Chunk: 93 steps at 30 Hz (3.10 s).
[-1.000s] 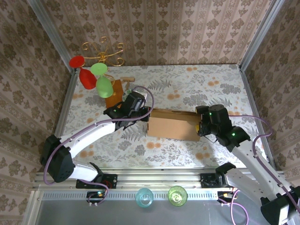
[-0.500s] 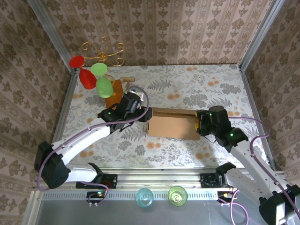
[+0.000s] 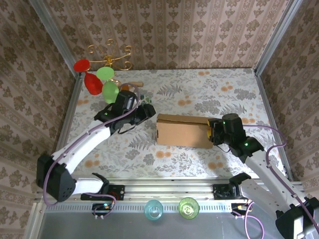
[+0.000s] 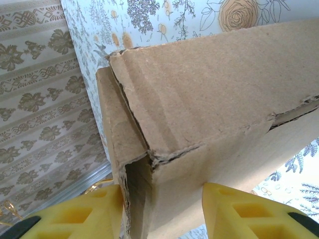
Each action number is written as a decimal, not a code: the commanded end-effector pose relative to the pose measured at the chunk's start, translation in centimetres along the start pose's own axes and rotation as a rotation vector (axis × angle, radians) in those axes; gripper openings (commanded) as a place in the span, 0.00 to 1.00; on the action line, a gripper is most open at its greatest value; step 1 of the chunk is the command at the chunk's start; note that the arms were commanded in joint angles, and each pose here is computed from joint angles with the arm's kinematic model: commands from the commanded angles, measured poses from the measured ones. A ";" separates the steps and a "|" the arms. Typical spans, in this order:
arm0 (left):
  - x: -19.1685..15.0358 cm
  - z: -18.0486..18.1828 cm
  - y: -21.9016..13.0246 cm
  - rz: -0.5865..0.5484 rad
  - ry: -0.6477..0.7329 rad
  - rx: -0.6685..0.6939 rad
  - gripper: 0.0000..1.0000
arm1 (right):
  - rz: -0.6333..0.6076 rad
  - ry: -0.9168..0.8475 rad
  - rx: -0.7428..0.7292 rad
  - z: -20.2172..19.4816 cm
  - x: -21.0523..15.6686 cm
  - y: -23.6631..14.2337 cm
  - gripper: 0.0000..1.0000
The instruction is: Fold the paper box
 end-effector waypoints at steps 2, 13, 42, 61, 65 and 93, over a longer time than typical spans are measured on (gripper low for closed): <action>-1.4 0.0 0.9 0.096 -0.091 -0.004 0.52 | -0.017 -0.001 -0.062 -2.0 0.6 0.1 0.45; -3.9 1.4 3.7 0.160 -0.134 -0.023 0.32 | -0.018 0.002 -0.064 -2.4 0.7 -0.1 0.43; -3.9 1.7 1.9 -0.024 0.082 -0.024 0.17 | 0.191 -0.268 -0.012 -3.4 -0.8 0.8 0.39; -9.3 4.3 2.7 0.087 0.054 0.019 0.19 | 0.163 -0.270 -0.181 -12.8 1.1 -1.7 0.34; -10.2 5.2 2.3 0.094 0.046 0.034 0.19 | 0.147 -0.286 -0.223 -14.0 1.5 -2.6 0.33; -9.6 9.1 0.4 0.009 0.002 0.123 0.34 | 0.050 -0.501 -0.346 -11.0 2.9 -3.2 0.42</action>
Point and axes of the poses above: each hand's point on the last joint's axis, 136 mm out from that joint toward the fingers, its own y axis out along the fingers, its own z axis along the line the jaws close on, x = y × z, the point moved 3 cm from there along -y, back along the fingers, and after that the axes turned 2 degrees about y, right-handed, at the moved point
